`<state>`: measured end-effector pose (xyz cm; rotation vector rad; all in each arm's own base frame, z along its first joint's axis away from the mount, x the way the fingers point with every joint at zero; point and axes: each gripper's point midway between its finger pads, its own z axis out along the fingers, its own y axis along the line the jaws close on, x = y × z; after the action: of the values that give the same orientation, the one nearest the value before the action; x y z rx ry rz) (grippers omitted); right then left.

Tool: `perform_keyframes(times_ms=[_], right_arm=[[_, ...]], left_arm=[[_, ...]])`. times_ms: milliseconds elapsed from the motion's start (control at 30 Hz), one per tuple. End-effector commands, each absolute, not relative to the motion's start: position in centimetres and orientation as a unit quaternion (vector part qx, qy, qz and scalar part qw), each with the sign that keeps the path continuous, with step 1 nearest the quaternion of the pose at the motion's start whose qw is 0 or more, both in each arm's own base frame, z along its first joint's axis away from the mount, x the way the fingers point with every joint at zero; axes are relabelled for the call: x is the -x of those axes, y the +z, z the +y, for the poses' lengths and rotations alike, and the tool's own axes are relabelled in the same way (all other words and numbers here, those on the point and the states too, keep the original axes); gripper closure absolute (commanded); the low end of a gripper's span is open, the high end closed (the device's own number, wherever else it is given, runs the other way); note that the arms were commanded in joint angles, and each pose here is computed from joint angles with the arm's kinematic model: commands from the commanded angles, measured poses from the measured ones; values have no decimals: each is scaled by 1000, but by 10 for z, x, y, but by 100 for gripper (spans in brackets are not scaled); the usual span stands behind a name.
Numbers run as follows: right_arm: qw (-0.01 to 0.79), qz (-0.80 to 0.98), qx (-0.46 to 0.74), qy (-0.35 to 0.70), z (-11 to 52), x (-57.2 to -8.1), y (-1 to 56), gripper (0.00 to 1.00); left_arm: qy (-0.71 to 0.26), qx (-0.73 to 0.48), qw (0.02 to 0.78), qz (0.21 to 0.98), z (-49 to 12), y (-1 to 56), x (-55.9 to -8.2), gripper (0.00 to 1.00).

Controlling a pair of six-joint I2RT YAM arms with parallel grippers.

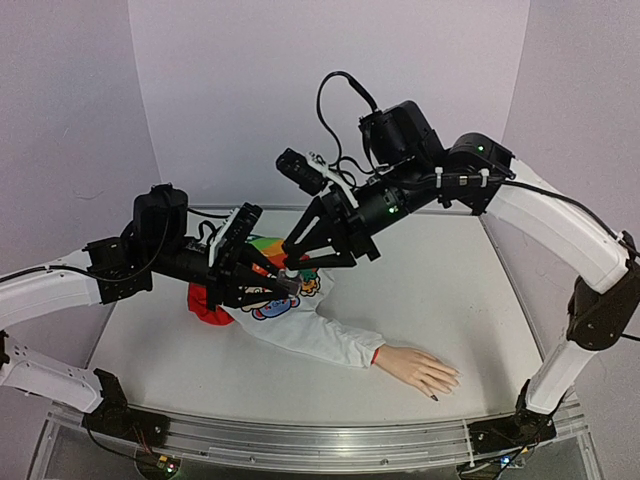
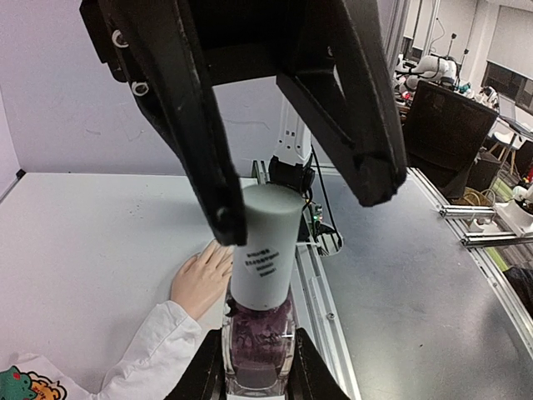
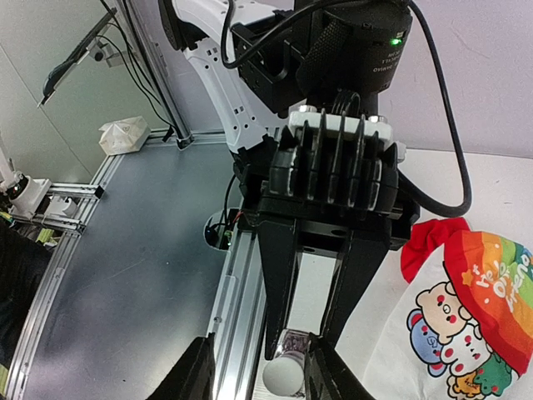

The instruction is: Paint the nails

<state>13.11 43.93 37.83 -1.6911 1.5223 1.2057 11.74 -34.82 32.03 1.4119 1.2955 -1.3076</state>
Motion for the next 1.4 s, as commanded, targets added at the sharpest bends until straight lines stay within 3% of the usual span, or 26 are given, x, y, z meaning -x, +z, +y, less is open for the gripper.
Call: perform_keyframes(times_ms=[0,100,400,600,800,933,1067,1367], right_arm=[[287,556,632,458,445,-129,386,66],[287,560,630,455,446,-131,384,68],[283,573,626,446,447,-135,375,85],[294,626,599,403,452,-153,357,100],[359,763,441,309,459,-217,318,100],[437,835,220,250,446,-266,316,100],[469,852,98,212,451,-275,321,100],[467,849,107,222,465,-270,337,98]], left_arm=[[-523,-563,427,478,-348,350,-115,100],[-522,-562,427,478,-348,351,-115,100],[-507,-550,448,490,-344,353,-121,100],[-442,-476,522,552,-338,362,-164,100],[-298,-290,637,649,-296,368,-247,100],[-232,-186,677,673,-269,366,-281,100],[-174,-166,676,697,-273,356,-308,100],[-204,-235,649,694,-302,338,-301,100]])
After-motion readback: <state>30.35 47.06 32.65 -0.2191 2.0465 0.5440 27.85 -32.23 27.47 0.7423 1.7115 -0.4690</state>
